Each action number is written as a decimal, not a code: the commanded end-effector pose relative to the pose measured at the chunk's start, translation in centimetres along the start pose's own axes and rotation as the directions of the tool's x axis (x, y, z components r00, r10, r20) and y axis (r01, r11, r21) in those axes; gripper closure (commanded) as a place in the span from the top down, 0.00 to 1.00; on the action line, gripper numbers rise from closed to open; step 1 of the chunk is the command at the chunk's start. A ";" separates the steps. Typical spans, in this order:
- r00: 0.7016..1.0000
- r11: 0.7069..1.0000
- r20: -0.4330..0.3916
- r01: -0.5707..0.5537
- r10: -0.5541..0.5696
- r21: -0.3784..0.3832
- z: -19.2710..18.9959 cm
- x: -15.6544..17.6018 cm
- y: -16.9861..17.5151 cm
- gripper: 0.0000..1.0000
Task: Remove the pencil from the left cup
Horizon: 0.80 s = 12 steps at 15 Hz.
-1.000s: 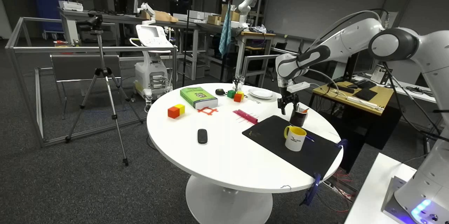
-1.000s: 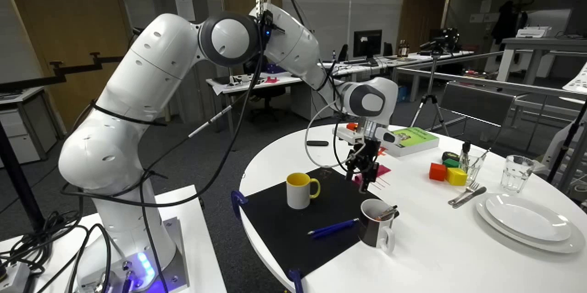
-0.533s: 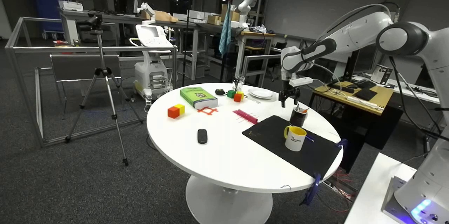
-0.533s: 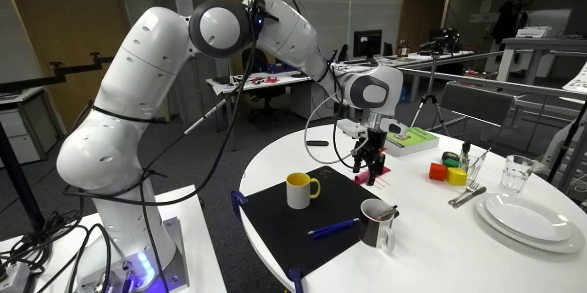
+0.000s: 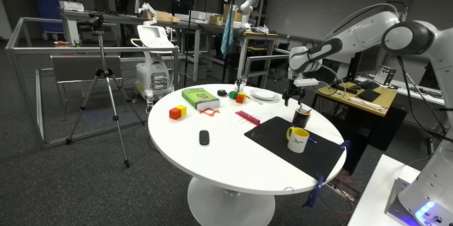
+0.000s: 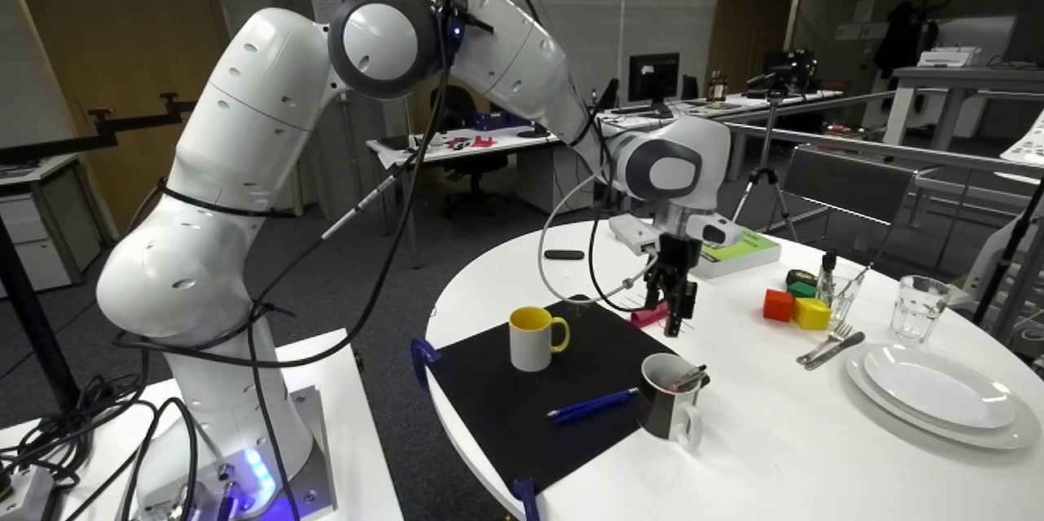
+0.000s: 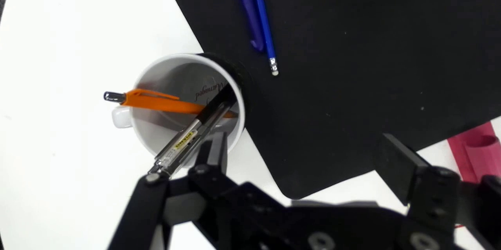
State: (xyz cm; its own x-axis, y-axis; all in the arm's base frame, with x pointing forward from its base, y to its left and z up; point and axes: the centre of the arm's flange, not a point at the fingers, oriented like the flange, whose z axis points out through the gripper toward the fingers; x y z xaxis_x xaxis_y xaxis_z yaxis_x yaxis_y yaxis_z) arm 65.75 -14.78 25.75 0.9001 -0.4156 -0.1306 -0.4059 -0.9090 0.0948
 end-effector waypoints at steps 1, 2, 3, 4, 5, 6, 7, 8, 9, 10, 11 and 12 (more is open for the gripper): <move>0.998 0.998 -0.038 -0.049 0.051 0.043 -1.0 -1.7 1.4 1.00; 0.997 0.997 -0.044 -0.055 0.057 0.046 -1.0 -1.7 1.5 1.00; 0.997 0.997 -0.052 -0.057 0.059 0.048 -1.1 -1.8 1.6 1.00; 0.996 0.997 -0.062 -0.059 0.062 0.048 -1.3 -1.9 1.6 1.00; 0.995 0.997 -0.074 -0.059 0.062 0.050 -1.5 -2.0 1.6 1.00; 0.995 0.997 -0.084 -0.058 0.062 0.052 -1.6 -2.2 1.6 1.00; 0.994 0.997 -0.090 -0.051 0.055 0.054 -1.8 -2.5 1.5 1.00; 0.995 0.998 -0.093 -0.033 0.038 0.058 -1.8 -2.9 1.4 1.00; 0.997 0.999 -0.069 -0.037 0.039 0.031 -0.7 -0.2 0.9 1.00; 0.997 0.999 -0.071 -0.036 0.038 0.033 -0.9 -0.5 0.9 1.00; 0.997 0.999 -0.070 -0.035 0.037 0.034 -1.0 -0.7 0.9 1.00; 0.997 0.999 -0.070 -0.034 0.037 0.034 -1.1 -0.8 0.9 1.00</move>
State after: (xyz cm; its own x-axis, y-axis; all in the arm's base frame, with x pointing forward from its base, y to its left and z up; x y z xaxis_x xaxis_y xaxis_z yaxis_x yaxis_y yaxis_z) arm 64.80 -15.19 27.01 0.8935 -0.4452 -0.0578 -0.4417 -0.8948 0.0651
